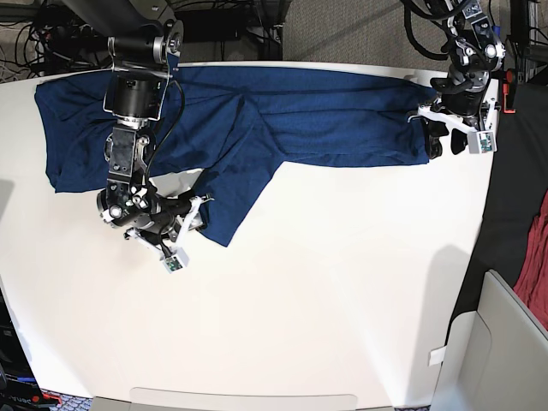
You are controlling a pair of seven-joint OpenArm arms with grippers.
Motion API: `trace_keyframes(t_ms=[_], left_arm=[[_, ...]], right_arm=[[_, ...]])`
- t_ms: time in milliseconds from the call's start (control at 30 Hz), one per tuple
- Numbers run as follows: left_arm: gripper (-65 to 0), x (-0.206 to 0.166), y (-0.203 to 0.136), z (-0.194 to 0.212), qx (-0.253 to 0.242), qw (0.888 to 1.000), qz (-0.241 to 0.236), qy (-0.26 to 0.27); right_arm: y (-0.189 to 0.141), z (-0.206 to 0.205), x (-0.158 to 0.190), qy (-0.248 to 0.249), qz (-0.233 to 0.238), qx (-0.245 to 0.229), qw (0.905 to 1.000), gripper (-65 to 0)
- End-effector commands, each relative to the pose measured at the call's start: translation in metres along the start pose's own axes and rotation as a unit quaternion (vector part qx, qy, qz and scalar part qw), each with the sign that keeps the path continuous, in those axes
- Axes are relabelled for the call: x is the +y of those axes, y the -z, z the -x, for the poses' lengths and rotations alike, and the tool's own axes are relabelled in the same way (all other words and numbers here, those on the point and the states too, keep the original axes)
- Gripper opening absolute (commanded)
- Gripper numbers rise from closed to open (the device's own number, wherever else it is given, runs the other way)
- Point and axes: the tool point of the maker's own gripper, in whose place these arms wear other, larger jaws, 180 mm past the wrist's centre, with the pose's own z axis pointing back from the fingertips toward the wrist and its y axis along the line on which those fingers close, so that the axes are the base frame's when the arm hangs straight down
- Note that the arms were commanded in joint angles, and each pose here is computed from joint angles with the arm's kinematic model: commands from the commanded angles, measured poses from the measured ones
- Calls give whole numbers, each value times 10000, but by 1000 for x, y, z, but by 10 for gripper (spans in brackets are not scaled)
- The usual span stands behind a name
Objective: Fold the T-shirt properly
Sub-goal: 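Sweep the right gripper across the strip toward the left gripper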
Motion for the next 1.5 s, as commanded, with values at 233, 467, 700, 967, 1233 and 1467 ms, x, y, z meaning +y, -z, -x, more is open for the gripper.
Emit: trace_keyframes(t_ms=[233,467,700,967,1233,1467], left_arm=[[-354,0,-2,-14,-240,9997,14,46],[-354,0,-2,-14,-240,9997,14,46],[-354,2,-3,-13,-220,9997,2,54],[-354,34,-13,-17,-307,9985,-443,-25],[-354,64,-26,-23,-410,9954,-860,-96],[-354,71,-29,-23,-434,9943,-969,-123]], right_arm=[[0,-6,23,-407,-217,286,9985,-643],[-33,-62,89,-541,-1297,-681,9877,-647],[-52,-98,190,-1234,-2673,-921,9512,-647],[-52,-97,276,-2277,-3358,-470,9128,-647],[-64,-81,318,-3210,-3525,-356,8783,-646],[-72,-60,343,-3316,-3911,-242,8582,-646]])
